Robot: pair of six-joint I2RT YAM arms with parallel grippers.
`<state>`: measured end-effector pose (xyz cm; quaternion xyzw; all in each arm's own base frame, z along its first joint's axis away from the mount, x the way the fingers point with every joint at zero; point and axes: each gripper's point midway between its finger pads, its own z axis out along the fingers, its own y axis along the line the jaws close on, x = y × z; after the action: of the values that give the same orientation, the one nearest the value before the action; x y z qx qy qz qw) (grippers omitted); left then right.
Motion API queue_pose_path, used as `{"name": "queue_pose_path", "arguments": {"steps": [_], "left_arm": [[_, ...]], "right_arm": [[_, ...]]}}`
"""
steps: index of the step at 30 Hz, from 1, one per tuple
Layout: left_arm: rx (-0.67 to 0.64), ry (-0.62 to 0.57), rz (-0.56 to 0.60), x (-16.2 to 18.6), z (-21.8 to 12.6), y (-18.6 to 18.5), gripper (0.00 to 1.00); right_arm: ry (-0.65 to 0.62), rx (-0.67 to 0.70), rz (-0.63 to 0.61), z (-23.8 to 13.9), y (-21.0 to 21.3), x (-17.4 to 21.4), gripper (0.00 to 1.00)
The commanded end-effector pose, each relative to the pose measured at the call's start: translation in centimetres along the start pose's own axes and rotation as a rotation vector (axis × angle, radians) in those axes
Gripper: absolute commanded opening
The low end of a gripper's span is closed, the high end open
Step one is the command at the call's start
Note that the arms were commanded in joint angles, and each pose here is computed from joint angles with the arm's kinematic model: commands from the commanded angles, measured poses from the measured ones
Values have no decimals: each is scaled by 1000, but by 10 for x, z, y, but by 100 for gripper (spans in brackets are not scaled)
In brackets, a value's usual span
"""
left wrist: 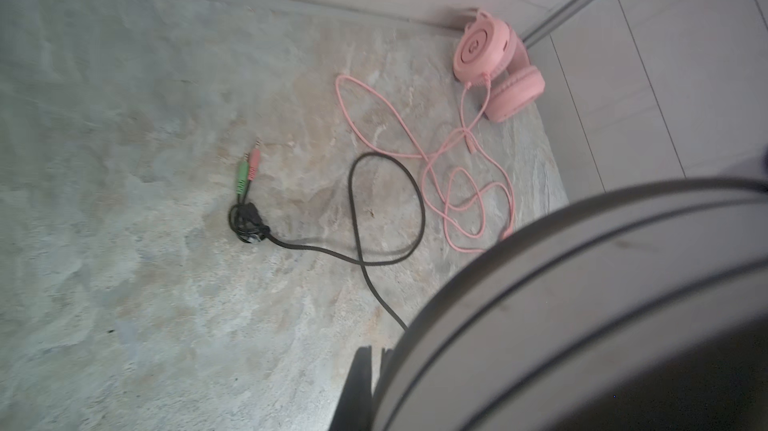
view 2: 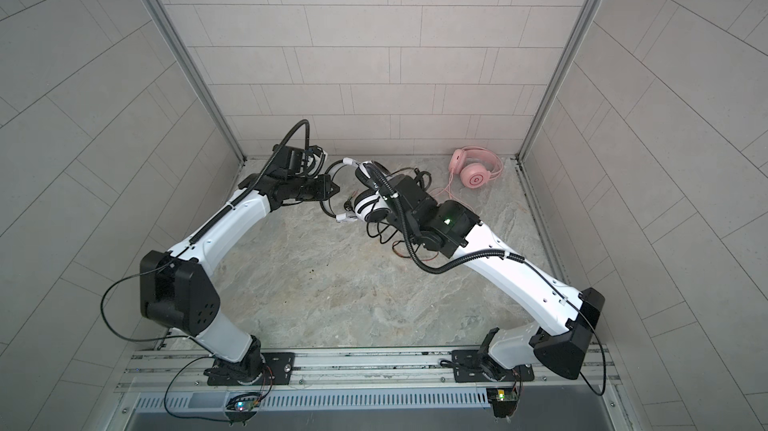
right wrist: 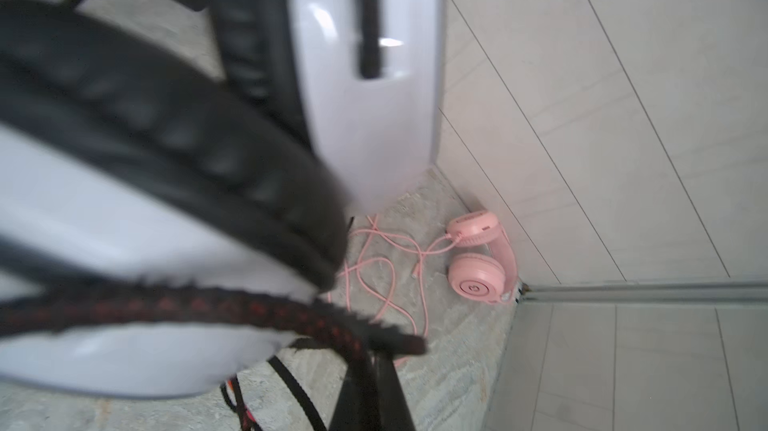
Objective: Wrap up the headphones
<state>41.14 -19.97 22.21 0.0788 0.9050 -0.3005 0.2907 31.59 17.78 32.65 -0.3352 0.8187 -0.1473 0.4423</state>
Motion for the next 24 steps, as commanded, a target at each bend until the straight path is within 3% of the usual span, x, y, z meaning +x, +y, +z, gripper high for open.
{"name": "queue_pose_path", "arguments": {"steps": [1,5,14,24], "left_arm": [[87,18,25,-5,-10,-23,0],[84,10,50,-6,-13,-25,0],[83,28,71,-1,-9,-30,0],[59,102,200,19,-5,-50,0]], "right_arm": [[-21,64,82,-18,-36,14,0],[-48,36,110,-23,-39,10,0],[-99,-153,61,-22,8,-16,0],[-55,1,-69,-11,-6,-26,0]]}}
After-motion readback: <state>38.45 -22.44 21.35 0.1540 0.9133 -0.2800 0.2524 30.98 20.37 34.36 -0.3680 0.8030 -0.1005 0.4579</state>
